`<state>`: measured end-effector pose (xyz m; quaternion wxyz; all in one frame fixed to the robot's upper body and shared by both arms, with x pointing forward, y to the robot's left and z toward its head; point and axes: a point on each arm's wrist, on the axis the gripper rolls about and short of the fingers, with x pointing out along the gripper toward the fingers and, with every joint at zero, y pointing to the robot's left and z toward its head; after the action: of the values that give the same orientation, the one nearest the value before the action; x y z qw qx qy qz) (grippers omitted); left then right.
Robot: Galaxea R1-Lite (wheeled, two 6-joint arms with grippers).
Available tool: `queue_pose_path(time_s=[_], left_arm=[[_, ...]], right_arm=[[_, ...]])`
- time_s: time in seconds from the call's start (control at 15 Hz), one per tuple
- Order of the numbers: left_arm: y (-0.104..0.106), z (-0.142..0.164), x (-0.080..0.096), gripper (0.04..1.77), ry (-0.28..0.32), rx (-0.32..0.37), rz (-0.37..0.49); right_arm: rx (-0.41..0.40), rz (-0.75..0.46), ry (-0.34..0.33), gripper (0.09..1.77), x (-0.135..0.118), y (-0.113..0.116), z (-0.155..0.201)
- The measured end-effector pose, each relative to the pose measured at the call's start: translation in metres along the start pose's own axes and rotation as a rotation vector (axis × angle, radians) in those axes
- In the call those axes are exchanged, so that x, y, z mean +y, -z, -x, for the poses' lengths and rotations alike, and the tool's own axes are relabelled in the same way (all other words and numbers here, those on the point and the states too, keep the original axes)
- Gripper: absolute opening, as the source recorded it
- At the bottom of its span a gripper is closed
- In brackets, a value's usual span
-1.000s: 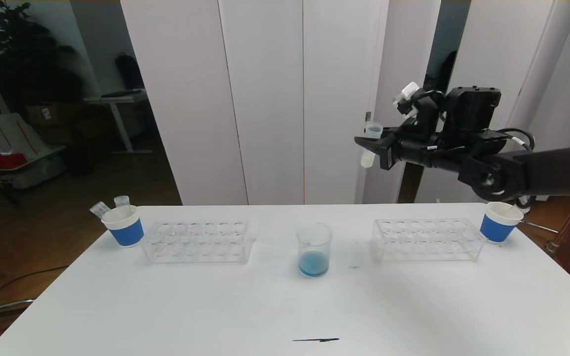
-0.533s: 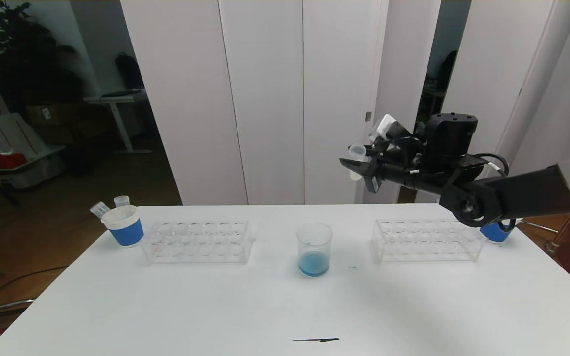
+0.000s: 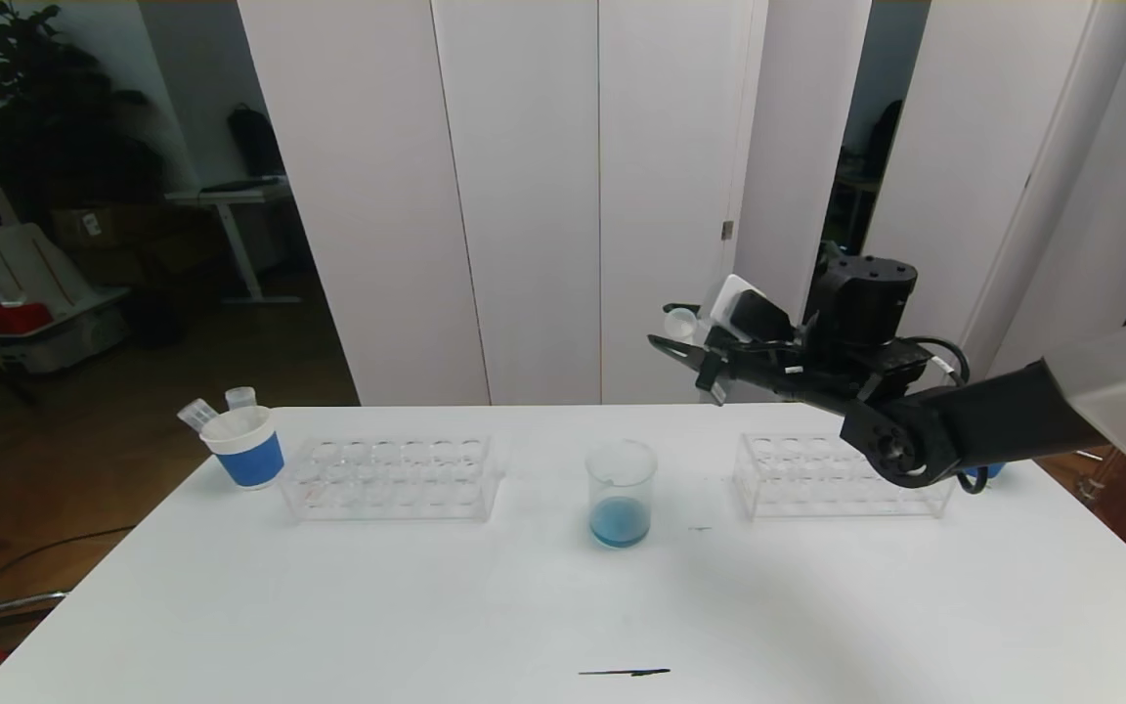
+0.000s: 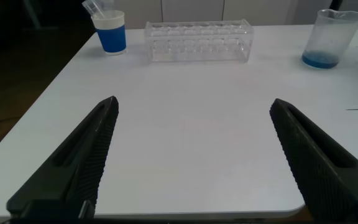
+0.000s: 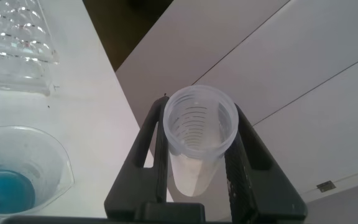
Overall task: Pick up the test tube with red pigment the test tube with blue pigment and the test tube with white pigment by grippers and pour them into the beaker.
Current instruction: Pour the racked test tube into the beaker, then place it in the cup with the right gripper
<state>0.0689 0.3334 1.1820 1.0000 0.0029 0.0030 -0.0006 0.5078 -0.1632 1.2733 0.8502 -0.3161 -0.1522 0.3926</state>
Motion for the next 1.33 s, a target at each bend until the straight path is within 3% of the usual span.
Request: queue_pose_path(time_s=[0.33,0.73,1.33], left_arm=[[0.000,0.000,0.000,1.74,0.000,0.000,0.000],[0.000,0.000,0.000,1.74,0.000,0.000,0.000],[0.000,0.000,0.000,1.74,0.000,0.000,0.000]], right_arm=[[-0.011,0.181,-0.033,0.60,0.010,0.008,-0.009],[-0.085,0.368,-0.079,0.60,0.014,0.012,-0.020],[-0.142,0.625,-0.067,0.60,0.025,0.018,-0.029]])
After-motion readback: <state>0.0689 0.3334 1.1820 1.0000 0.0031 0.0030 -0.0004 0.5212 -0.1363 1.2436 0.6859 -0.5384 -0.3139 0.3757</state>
